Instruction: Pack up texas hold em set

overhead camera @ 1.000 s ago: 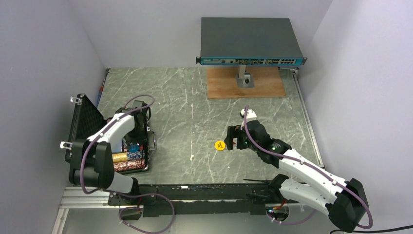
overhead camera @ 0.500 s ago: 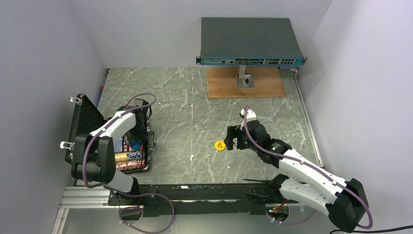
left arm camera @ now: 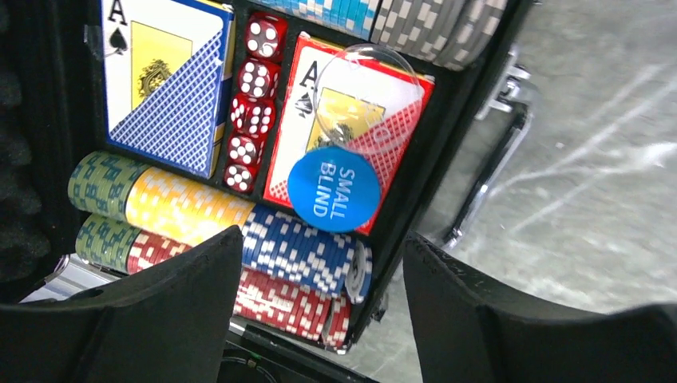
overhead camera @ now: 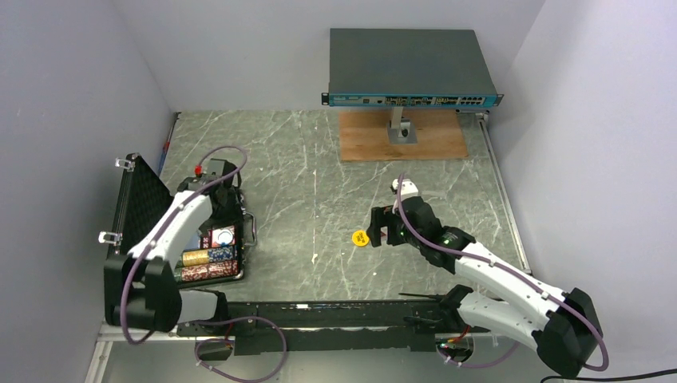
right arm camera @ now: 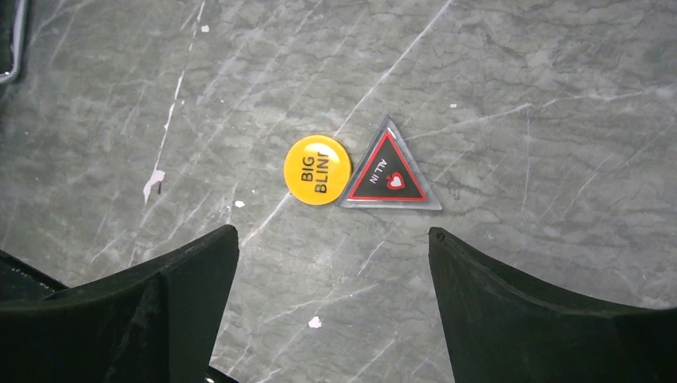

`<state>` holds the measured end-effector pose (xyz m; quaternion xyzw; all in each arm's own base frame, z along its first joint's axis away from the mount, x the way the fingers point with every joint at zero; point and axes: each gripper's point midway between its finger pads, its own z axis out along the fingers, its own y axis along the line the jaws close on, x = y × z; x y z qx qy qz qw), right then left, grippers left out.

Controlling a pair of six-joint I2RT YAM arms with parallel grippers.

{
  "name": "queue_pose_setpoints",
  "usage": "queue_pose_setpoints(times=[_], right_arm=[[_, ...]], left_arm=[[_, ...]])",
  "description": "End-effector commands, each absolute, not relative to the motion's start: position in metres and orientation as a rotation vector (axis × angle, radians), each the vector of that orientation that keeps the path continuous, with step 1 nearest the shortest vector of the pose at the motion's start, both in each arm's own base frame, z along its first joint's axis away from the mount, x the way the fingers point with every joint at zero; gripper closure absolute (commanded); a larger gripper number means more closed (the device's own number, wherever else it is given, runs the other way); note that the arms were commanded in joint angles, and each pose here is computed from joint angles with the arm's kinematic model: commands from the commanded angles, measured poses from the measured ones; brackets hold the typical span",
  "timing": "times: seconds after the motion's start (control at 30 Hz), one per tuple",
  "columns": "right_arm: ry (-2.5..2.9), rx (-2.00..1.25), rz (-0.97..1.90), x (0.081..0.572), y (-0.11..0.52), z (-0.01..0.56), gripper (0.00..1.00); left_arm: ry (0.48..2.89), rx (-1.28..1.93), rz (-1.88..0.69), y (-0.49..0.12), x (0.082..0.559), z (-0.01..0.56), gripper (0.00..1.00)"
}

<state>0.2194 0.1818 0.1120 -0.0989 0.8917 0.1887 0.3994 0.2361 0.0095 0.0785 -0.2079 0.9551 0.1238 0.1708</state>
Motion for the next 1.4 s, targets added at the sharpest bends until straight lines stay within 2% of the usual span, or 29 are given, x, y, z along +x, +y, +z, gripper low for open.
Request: queue_pose_setpoints(times=[0.0,0.17,0.3,0.43,0.53,0.7,0.83,1.13,1.37], right_arm=[[2.236,-0.267,0.511,0.227,0.192,0.118,0.09],[2.318,-0.337,0.536,0.224,0.205,0.1,0.07],[2.425,-0.365,0.567,0.227,0.225,0.09,0.08],[2.479,-0.381,0.574,0.235,0.239,0.082,0.12],[2.481,-0.394,0.58,0.239,0.244,0.079,0.17],[2.495,-0.419,0.523,0.247,0.244,0.063,0.35],[2.504,-0.429,0.488,0.255,0.246,0.052,0.4],[2.519,-0.392,0.394,0.266,0.239,0.039,0.41],[2.584,-0.415,0.495,0.235,0.249,0.022,0.41]], left_arm=[[2.648,-0.603,0.236,0.003,0.226,0.109,0.23],[2.575,-0.562,0.094,-0.008,0.215,0.136,0.18],[2.48,-0.382,-0.294,-0.062,0.213,0.152,0.08],[2.368,-0.262,-0.605,-0.123,0.209,0.154,0.06],[2.383,-0.182,-0.711,-0.165,0.2,0.145,0.09],[2.46,-0.048,-0.604,-0.204,0.184,0.125,0.11],[2.518,0.055,-0.462,-0.215,0.172,0.112,0.1],[2.563,0.183,-0.303,-0.233,0.164,0.097,0.09],[2.546,0.211,-0.274,-0.235,0.167,0.101,0.08]])
